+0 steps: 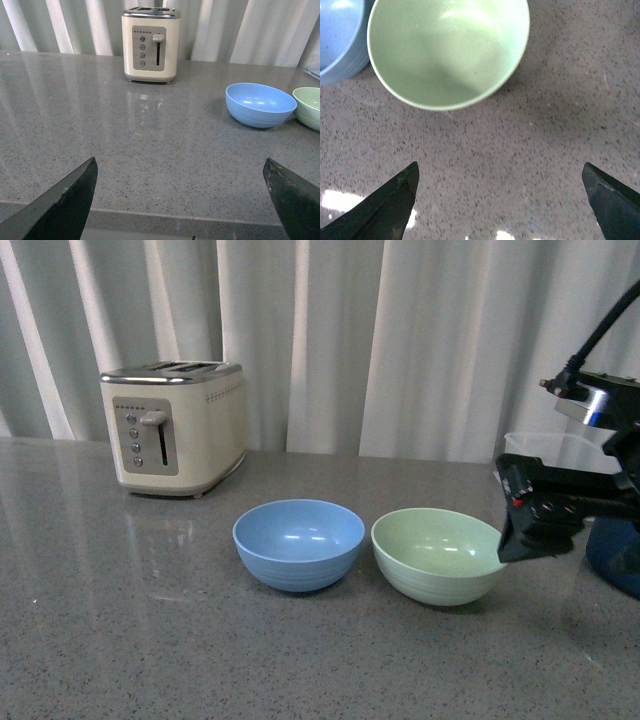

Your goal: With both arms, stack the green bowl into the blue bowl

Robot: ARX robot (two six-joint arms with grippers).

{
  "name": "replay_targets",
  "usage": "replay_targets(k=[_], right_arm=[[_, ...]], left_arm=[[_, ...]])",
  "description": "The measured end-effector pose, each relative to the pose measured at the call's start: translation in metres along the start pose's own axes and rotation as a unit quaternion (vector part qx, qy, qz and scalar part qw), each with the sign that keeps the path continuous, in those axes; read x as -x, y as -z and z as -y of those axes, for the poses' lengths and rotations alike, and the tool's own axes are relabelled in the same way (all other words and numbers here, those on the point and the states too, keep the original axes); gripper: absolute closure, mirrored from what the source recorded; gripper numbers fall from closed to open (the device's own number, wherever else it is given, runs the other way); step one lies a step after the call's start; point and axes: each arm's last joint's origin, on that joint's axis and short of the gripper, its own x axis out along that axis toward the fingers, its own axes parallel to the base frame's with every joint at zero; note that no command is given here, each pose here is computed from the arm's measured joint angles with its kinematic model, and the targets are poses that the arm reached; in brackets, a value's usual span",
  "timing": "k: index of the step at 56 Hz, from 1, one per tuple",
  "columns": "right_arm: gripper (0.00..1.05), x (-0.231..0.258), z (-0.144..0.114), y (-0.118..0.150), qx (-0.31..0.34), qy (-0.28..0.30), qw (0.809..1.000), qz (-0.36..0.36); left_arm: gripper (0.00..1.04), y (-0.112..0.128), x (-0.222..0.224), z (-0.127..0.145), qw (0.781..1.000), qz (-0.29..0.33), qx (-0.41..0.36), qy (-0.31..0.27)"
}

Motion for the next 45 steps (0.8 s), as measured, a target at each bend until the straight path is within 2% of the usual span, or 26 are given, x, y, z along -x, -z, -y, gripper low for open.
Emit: replay_targets(k=[23,45], right_arm=[[0.1,-0.057,0.004,-0.035,-0.02,-0.002,1.0,-0.017],[0.1,-0.082,0.018,-0.057,-0.032,0.001,0.999,-0.014]], left_arm=[[0.07,0.0,0.0,0.0,1.0,0.0,0.0,0.0],[0.07,0.0,0.0,0.0,1.0,0.0,0.0,0.0]])
